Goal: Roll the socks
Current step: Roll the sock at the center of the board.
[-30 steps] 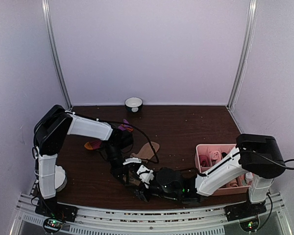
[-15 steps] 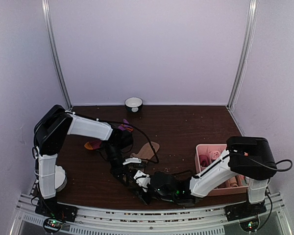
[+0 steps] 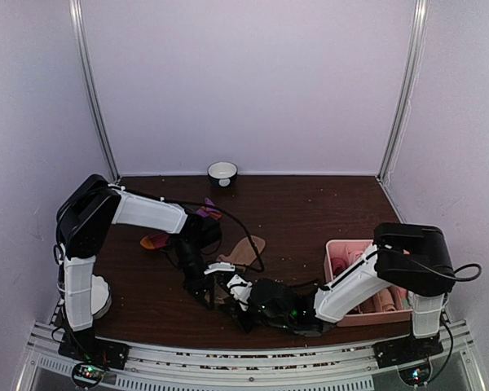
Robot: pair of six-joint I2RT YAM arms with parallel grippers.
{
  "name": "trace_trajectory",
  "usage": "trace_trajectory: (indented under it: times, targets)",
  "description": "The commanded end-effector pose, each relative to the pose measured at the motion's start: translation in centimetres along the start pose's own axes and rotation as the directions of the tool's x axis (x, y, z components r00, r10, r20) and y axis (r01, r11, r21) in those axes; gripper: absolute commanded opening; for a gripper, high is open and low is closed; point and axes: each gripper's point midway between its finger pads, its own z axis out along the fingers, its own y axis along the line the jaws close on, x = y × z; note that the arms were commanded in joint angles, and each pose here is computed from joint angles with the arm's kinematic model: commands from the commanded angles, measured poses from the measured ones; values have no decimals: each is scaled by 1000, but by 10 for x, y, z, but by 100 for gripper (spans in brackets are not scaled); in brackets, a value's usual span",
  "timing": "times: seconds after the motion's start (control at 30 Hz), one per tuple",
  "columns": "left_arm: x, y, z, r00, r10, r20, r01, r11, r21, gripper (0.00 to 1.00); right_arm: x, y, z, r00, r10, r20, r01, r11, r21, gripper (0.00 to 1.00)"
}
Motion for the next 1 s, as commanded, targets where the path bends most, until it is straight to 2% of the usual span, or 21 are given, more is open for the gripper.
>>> trace_trajectory:
  times: [0.0, 0.07, 0.17, 0.2, 0.33, 0.43, 0.47, 0.63, 0.67, 0.7, 0.83, 0.97]
  targets:
    - [11, 14, 8, 999, 3, -50, -5, 999, -35, 0, 4, 6, 5, 998, 55, -11, -55, 997, -45, 19]
    - [11, 14, 7, 999, 3, -49, -5, 999, -36, 0, 6, 9, 5, 998, 68, -15, -69, 996, -64, 15]
    - [10, 15, 7, 999, 3, -47, -4, 999, -39, 0, 9, 8, 7, 996, 89, -29, -90, 994, -64, 4]
    - [10, 15, 6, 999, 3, -49, -5, 999, -43, 3, 11, 4, 8, 994, 107, -36, -109, 992, -56, 1]
    - [8, 15, -7, 999, 31, -42, -36, 993, -109, 24, 18, -12, 11, 966, 245, -79, -248, 968, -32, 0]
    - [7, 13, -23, 996, 87, -16, -88, 975, -203, 33, 25, -17, 6, 947, 307, -97, -310, 950, -23, 0]
    - [6, 12, -29, 994, 110, -6, -109, 966, -235, 45, 27, -18, 3, 941, 324, -98, -327, 945, -21, 0]
    - [-2, 4, -58, 968, 242, 61, -199, 894, -402, 50, 26, -19, -2, 917, 387, -93, -391, 920, -35, 0]
    - [-4, 2, -62, 960, 271, 73, -216, 879, -426, 68, 27, -19, 0, 912, 395, -107, -401, 915, -37, 0]
    - [-7, -2, -68, 947, 308, 88, -238, 860, -452, 76, 27, -19, 3, 906, 406, -123, -413, 910, -35, 0]
    - [-9, -22, -72, 902, 421, 98, -330, 818, -471, 75, 35, -24, 10, 858, 476, -190, -488, 873, -14, 0]
    - [-4, -34, -56, 857, 514, 22, -441, 756, -483, 71, 50, -32, 10, 799, 547, -248, -559, 829, 26, 0]
